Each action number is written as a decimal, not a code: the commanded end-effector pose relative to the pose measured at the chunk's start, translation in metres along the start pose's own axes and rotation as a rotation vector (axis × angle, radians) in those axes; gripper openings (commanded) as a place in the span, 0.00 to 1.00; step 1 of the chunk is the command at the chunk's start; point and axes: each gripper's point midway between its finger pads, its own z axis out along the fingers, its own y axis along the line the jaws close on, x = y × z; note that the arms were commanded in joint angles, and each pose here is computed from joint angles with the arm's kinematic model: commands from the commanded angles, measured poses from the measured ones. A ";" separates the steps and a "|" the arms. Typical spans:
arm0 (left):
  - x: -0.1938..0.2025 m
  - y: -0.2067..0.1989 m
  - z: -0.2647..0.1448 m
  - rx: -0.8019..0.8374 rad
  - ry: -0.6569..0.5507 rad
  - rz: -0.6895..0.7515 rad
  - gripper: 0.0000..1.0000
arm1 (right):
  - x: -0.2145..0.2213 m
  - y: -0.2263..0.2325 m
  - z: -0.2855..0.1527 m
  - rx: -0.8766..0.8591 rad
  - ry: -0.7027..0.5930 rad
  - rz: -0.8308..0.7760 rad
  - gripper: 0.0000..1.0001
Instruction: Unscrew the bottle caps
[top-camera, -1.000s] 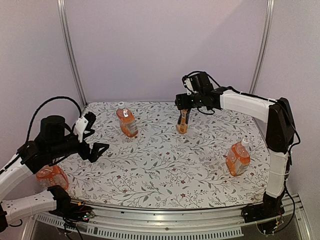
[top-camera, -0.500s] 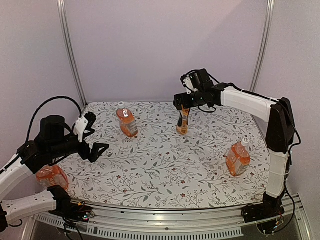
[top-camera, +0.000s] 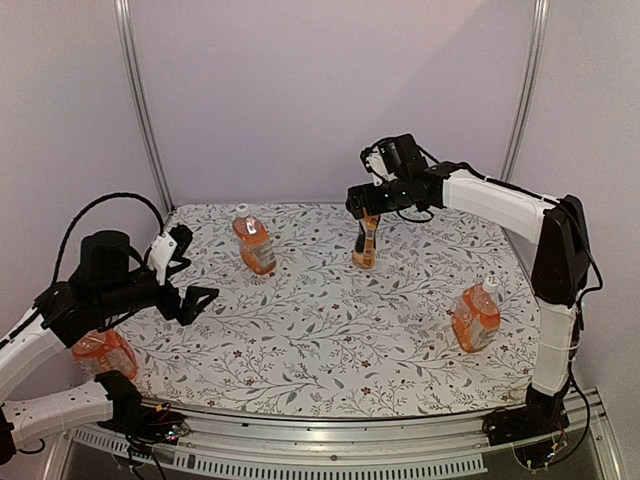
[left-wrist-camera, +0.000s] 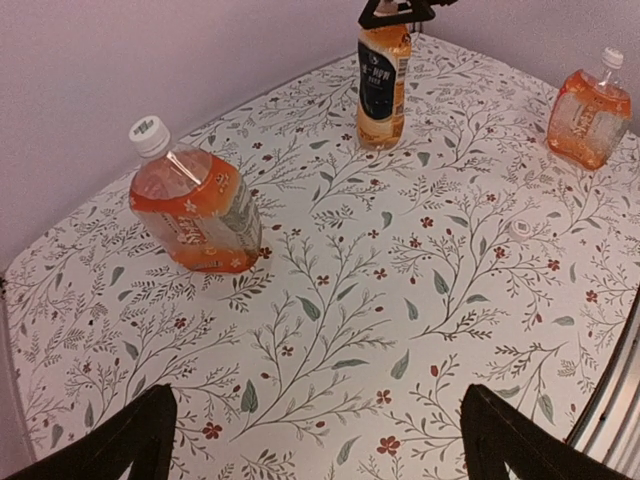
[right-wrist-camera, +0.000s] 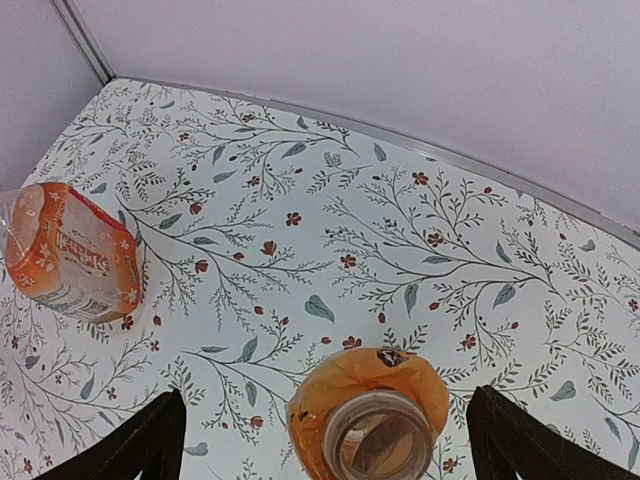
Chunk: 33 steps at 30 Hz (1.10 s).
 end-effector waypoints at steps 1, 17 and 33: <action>-0.009 0.002 -0.004 -0.002 -0.032 0.008 0.99 | -0.001 -0.002 0.001 -0.001 0.015 -0.005 0.99; -0.002 0.002 -0.003 0.000 -0.023 -0.017 1.00 | 0.021 -0.044 -0.110 0.188 0.127 -0.005 0.99; -0.001 -0.001 0.000 0.020 -0.023 -0.009 1.00 | 0.175 -0.126 -0.252 0.585 0.418 0.134 0.99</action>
